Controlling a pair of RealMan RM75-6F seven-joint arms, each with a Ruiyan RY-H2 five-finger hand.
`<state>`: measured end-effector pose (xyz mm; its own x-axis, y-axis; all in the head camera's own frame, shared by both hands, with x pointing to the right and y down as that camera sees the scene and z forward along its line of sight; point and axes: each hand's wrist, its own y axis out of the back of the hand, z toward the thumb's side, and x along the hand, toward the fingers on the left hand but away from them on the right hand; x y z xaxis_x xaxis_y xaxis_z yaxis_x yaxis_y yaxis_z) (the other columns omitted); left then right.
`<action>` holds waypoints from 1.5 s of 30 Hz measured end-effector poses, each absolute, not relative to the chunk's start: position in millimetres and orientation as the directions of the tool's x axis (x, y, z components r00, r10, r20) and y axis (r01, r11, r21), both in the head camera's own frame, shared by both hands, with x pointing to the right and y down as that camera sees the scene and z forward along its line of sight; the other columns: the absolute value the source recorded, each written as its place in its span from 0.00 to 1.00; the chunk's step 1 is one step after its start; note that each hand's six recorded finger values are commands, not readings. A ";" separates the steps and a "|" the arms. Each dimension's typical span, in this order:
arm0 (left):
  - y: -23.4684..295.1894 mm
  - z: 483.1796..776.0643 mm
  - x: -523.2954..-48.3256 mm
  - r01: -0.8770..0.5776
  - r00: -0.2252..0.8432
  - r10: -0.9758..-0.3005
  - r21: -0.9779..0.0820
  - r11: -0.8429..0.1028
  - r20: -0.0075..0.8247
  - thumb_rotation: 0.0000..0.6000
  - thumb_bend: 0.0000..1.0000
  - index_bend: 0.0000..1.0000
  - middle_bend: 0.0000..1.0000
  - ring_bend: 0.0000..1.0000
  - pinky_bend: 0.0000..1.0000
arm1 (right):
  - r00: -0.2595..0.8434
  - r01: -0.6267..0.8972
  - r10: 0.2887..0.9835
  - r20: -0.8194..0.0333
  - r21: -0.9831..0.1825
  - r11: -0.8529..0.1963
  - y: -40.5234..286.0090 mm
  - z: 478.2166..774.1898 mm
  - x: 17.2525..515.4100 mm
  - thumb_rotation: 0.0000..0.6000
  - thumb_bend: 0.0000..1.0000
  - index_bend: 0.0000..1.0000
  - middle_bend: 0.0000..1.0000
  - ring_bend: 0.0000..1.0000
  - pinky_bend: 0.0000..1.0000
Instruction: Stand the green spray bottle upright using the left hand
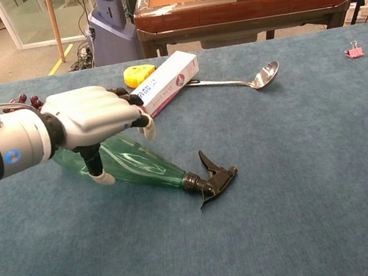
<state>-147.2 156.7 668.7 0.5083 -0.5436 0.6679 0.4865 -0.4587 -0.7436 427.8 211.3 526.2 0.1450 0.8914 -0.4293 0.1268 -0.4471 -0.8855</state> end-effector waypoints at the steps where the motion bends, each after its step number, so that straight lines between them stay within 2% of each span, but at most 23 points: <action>1: 157.2 670.0 -144.9 0.490 0.503 -0.542 -0.738 -0.463 0.674 1.00 0.09 0.27 0.23 0.00 0.00 | 0.144 0.127 0.892 -0.429 -0.886 -0.447 211.4 526.1 428.1 1.00 0.25 0.31 0.28 0.14 0.13; 10: 161.7 677.1 -123.0 0.503 0.479 -0.531 -0.715 -0.486 0.699 1.00 0.10 0.31 0.28 0.03 0.00 | 0.134 0.127 0.894 -0.427 -0.888 -0.443 212.4 524.5 431.4 1.00 0.25 0.31 0.28 0.14 0.13; 14: 161.2 680.6 -116.3 0.503 0.467 -0.533 -0.707 -0.497 0.706 1.00 0.18 0.34 0.31 0.06 0.00 | 0.134 0.129 0.894 -0.428 -0.887 -0.444 212.1 524.9 431.6 1.00 0.25 0.31 0.28 0.14 0.13; 28: 155.5 693.5 -112.6 0.533 0.417 -0.543 -0.680 -0.504 0.729 1.00 0.28 0.38 0.36 0.10 0.00 | 0.125 0.131 0.897 -0.424 -0.889 -0.439 212.3 523.4 435.2 1.00 0.25 0.31 0.28 0.14 0.13; 34: 157.0 699.8 -115.2 0.553 0.402 -0.538 -0.665 -0.502 0.741 1.00 0.28 0.40 0.38 0.12 0.00 | 0.120 0.125 0.900 -0.420 -0.893 -0.433 212.4 520.9 436.3 1.00 0.25 0.31 0.28 0.14 0.13; 38: 156.0 699.5 -115.6 0.546 0.408 -0.543 -0.673 -0.499 0.734 1.00 0.28 0.43 0.43 0.16 0.00 | 0.121 0.126 0.899 -0.420 -0.892 -0.434 212.4 520.9 435.1 1.00 0.25 0.31 0.28 0.14 0.13; 45: 145.7 689.4 -124.1 0.468 0.428 -0.566 -0.709 -0.528 0.705 1.00 0.28 0.45 0.46 0.18 0.00 | 0.122 0.128 0.899 -0.421 -0.891 -0.435 212.2 521.7 434.4 1.00 0.25 0.31 0.28 0.14 0.13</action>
